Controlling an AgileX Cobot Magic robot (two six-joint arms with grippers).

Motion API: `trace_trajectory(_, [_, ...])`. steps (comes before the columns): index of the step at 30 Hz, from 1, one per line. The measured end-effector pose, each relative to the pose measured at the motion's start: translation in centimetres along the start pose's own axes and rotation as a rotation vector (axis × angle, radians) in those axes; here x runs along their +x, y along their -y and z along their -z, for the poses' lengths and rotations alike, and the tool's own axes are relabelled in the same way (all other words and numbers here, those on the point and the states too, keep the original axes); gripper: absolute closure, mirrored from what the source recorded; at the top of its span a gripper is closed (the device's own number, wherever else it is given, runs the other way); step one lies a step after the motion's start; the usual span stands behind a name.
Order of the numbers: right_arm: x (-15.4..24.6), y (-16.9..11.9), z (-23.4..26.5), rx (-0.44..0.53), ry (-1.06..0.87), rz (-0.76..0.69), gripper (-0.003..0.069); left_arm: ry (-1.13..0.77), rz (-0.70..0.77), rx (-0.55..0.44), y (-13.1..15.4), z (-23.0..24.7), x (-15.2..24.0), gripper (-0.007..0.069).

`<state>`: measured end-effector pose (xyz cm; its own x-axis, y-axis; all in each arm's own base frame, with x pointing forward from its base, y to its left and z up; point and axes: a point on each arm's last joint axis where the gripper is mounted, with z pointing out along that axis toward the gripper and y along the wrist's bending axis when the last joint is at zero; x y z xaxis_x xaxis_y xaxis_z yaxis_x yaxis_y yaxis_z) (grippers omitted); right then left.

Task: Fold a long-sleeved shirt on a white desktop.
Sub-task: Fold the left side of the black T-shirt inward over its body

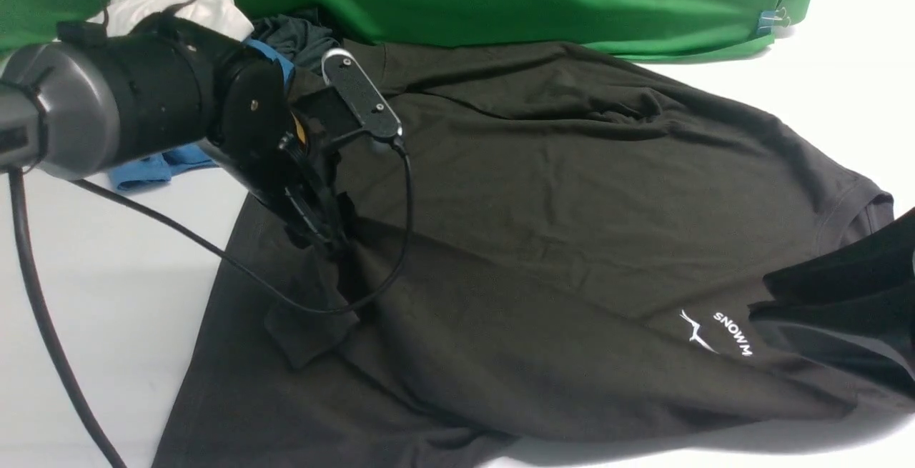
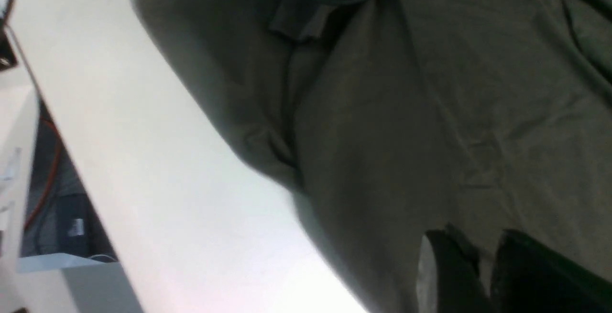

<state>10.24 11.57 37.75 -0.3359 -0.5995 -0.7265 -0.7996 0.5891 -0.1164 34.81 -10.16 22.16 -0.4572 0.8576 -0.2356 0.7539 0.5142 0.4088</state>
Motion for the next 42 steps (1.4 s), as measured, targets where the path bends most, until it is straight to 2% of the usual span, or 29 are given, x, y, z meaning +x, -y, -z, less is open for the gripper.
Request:
trace_trajectory(3, [0.0,-0.1,0.0,-0.012,0.003,-0.008,0.0484,-0.044,-0.051,-0.09,-0.8,0.0,0.4,0.0064])
trace_trajectory(7, [0.0,-0.2,0.0,-0.018,0.005,-0.013,0.0484,-0.044,-0.018,-0.136,-1.2,0.1,0.4,0.0041])
trace_trajectory(15, [-0.1,-0.2,0.0,-0.022,0.013,-0.035,0.0481,0.08,0.076,-0.122,-1.1,0.1,-0.7,0.0048])
trace_trajectory(22, [0.3,-0.1,-1.3,-0.006,-0.036,-0.153,0.0474,0.094,0.11,-0.102,-1.0,0.1,-0.8,0.005])
trace_trajectory(28, [0.7,-0.1,-3.6,0.005,-0.117,-0.169,0.0461,0.112,0.176,-0.096,-1.0,0.1,-0.9,0.0037])
trace_trajectory(34, [0.4,-0.1,-4.2,0.005,-0.095,-0.167,0.0459,0.126,0.2,-0.089,-0.9,0.0,-1.1,0.0029])
trace_trajectory(37, [0.3,-0.1,-4.2,0.005,-0.092,-0.163,0.0459,0.084,0.241,-0.04,-0.4,0.6,-0.9,0.0036])
trace_trajectory(39, [0.3,-0.1,-4.2,0.005,-0.09,-0.155,0.0459,0.045,0.331,0.058,0.5,1.7,-0.5,0.0067])
trace_trajectory(41, [0.3,-0.1,-4.2,0.004,-0.09,-0.138,0.0459,0.012,0.354,0.176,2.0,2.3,0.0,0.013])
trace_trajectory(42, [0.3,-0.1,-4.2,0.004,-0.088,-0.136,0.0459,0.006,0.345,0.18,2.1,2.3,0.2,0.0137])
